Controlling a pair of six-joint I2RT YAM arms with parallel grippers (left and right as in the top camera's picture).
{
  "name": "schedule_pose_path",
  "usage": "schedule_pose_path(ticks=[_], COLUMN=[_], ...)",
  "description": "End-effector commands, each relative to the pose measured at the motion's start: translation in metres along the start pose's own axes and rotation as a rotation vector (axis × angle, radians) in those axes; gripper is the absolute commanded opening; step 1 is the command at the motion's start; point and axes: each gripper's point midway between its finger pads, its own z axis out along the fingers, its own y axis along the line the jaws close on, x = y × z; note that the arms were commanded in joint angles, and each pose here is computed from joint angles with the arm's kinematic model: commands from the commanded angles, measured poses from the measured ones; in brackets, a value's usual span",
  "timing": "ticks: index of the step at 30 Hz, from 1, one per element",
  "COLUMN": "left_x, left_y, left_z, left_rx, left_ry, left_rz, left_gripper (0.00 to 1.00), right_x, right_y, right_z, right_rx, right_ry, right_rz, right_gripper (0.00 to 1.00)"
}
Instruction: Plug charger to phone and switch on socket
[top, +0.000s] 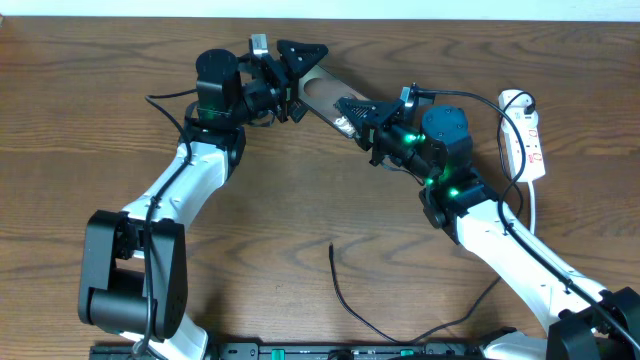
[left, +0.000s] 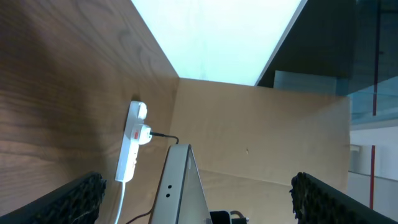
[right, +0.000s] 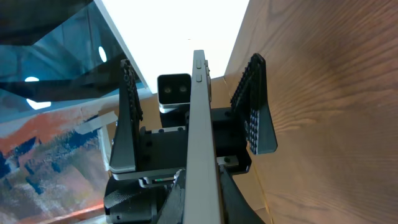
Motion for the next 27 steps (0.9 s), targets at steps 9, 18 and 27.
schedule_pose_path(ticks=[9, 18, 27], left_x=[0.011, 0.005, -0.003], left_y=[-0.012, -0.012, -0.012], left_z=[0.005, 0.003, -0.003], left_rx=[0.021, 0.021, 0.022], left_ry=[0.038, 0.02, 0.001], left_rz=[0.019, 0.01, 0.008], left_gripper=[0.94, 0.77, 0.55], right_x=[0.0, 0.001, 0.001], right_y=[0.017, 0.014, 0.014], right_z=[-0.001, -0.001, -0.001], right_rx=[-0.042, -0.029, -0.028], right_ry=[-0.015, -0.012, -0.012], right_rz=[-0.047, -0.045, -0.045], right_gripper=[0.01, 0.01, 0.01])
